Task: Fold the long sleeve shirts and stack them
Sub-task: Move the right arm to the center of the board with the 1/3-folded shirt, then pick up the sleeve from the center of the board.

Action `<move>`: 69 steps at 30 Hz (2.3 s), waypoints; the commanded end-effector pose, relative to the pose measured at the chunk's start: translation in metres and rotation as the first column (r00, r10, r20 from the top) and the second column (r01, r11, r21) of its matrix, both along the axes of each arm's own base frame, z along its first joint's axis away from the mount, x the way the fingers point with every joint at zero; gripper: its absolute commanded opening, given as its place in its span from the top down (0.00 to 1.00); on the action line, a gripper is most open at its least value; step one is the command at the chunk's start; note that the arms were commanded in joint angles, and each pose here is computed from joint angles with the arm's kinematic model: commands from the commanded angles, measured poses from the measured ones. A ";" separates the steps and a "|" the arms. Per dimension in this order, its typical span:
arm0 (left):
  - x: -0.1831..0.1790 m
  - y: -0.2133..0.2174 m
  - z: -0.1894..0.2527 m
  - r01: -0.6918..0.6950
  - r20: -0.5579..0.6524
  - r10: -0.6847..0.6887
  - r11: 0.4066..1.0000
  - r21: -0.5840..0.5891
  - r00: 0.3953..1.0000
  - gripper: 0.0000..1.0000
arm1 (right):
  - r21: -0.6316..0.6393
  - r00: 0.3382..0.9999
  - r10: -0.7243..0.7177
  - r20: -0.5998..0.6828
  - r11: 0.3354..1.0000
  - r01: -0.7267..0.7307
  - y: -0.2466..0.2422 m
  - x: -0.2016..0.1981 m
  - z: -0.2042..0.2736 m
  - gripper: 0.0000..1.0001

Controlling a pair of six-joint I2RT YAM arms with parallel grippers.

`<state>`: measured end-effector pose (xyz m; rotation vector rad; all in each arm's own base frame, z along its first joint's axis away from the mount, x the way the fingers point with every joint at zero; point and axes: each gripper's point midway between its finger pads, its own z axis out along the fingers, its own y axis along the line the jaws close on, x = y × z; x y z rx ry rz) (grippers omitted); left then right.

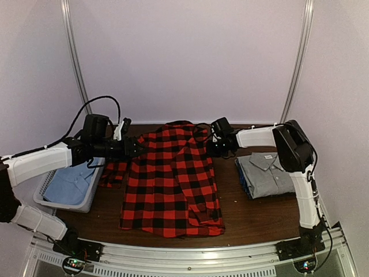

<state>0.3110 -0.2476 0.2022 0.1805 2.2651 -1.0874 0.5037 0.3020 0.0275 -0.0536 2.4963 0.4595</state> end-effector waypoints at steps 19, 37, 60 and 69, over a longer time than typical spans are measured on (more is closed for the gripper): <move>0.008 0.028 -0.067 -0.165 -0.089 0.183 0.970 0.180 0.979 0.61 | -0.171 0.998 -0.052 -0.034 0.984 0.045 -0.103 0.033 -0.005 0.77; 0.049 0.117 -0.114 -0.412 0.018 0.497 0.698 0.585 0.868 0.55 | -0.077 0.988 0.077 0.134 0.995 -0.067 -0.024 -0.028 0.099 0.43; 0.059 0.105 -0.196 -0.257 -0.147 0.447 0.719 0.646 0.882 0.62 | -0.063 0.969 0.188 0.159 0.982 -0.180 0.030 -0.102 0.115 0.40; 0.065 0.106 -0.174 -0.270 -0.097 0.426 0.716 0.643 0.899 1.00 | -0.065 0.966 0.199 0.165 0.979 -0.191 0.042 -0.106 0.119 0.39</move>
